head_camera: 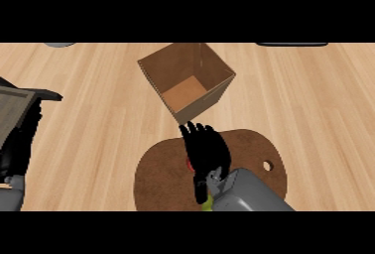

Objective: Pick the bell pepper from the cutting board and place it in the cardboard box

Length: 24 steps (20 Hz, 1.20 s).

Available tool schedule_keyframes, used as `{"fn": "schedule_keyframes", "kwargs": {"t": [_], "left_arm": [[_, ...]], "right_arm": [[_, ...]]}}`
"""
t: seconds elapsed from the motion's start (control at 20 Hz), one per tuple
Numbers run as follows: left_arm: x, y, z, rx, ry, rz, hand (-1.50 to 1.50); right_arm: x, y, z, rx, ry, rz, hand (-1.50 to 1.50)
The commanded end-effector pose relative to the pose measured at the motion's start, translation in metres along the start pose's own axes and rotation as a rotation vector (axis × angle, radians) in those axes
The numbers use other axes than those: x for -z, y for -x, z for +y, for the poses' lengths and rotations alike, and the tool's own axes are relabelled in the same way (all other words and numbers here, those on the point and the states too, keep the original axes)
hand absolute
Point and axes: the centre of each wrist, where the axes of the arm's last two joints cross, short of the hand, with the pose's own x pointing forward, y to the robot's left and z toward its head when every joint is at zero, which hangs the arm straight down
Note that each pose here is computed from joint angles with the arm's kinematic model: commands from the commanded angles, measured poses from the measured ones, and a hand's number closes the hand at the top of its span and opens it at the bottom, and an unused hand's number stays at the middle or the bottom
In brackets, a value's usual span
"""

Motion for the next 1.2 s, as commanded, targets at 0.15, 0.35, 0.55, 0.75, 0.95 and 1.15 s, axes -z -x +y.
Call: {"fn": "schedule_keyframes", "kwargs": {"t": [0.15, 0.35, 0.55, 0.75, 0.95, 1.15], "left_arm": [[-0.001, -0.003, -0.002, -0.005, 0.005, -0.002, 0.0], [0.003, 0.013, -0.012, -0.01, 0.008, -0.009, 0.0], [0.0, 0.001, -0.006, 0.001, 0.002, 0.007, 0.0], [-0.001, -0.009, -0.001, 0.0, -0.002, 0.017, 0.0], [-0.004, -0.002, -0.003, 0.009, -0.012, 0.007, 0.0], [-0.008, 0.008, 0.005, 0.008, -0.028, 0.023, 0.0]], "right_arm": [[0.003, -0.01, 0.032, -0.042, -0.042, 0.129, -1.5], [0.019, -0.006, 0.035, -0.052, -0.052, 0.148, -1.5], [0.029, 0.005, 0.031, -0.135, 0.104, 0.099, 1.5], [0.044, -0.006, 0.032, -0.17, 0.188, 0.128, 1.5], [0.026, 0.055, 0.009, -0.096, 0.285, 0.122, 1.5], [0.007, 0.163, 0.006, 0.06, 0.329, 0.14, 1.5]]}}
